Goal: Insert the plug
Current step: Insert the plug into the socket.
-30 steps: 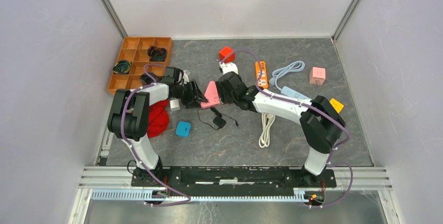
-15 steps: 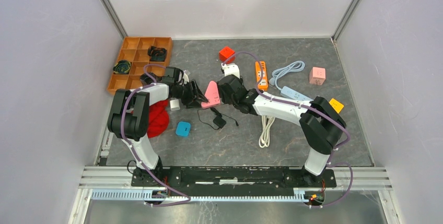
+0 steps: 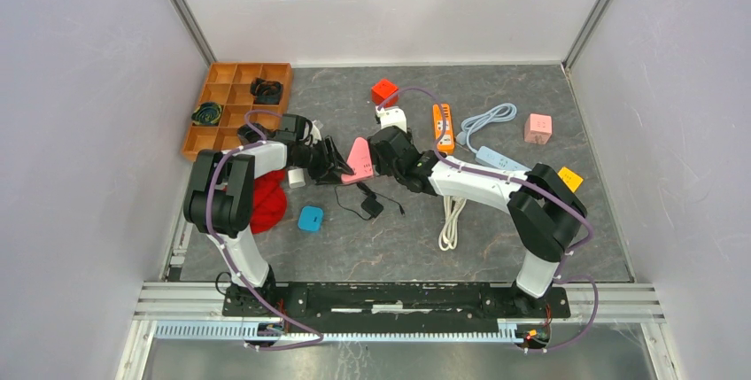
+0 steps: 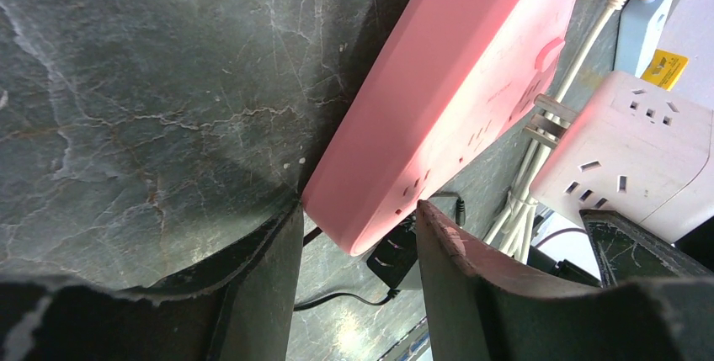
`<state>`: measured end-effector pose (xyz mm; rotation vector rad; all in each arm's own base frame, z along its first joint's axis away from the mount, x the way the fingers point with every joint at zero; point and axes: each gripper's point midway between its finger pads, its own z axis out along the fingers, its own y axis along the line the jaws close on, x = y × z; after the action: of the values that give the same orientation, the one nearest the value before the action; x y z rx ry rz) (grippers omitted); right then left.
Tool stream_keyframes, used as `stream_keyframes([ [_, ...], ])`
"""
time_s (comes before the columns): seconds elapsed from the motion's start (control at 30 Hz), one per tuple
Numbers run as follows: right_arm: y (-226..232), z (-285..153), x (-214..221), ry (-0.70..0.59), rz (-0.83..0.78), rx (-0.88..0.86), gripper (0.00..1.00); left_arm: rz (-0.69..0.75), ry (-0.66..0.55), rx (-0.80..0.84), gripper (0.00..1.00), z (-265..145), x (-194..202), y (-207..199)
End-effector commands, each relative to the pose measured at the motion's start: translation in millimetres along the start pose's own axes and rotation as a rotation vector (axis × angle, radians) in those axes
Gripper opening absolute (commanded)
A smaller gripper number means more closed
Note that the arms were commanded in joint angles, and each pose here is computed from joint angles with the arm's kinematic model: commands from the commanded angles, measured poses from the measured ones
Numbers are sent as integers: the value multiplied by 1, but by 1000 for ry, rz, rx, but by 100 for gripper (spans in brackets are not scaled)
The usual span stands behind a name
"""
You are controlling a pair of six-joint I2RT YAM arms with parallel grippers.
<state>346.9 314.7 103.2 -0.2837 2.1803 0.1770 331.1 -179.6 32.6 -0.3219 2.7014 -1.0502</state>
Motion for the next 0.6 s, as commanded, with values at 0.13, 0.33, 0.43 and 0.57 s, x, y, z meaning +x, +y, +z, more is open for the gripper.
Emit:
stream_keyframes([
  [0.13, 11, 4, -10, -43, 31, -28, 22, -11, 2, 46, 58, -1, -6, -16],
  [0.33, 5, 9, -1, -25, 1, 0, 22, -12, 4, 49, 58, -1, -5, -16],
  [0.43, 2, 11, 5, -20, -13, 9, 22, -11, 5, 52, 58, -1, -5, -17],
  [0.57, 0, 12, 8, -12, -37, 22, 22, -12, 5, 50, 58, -1, -5, -17],
])
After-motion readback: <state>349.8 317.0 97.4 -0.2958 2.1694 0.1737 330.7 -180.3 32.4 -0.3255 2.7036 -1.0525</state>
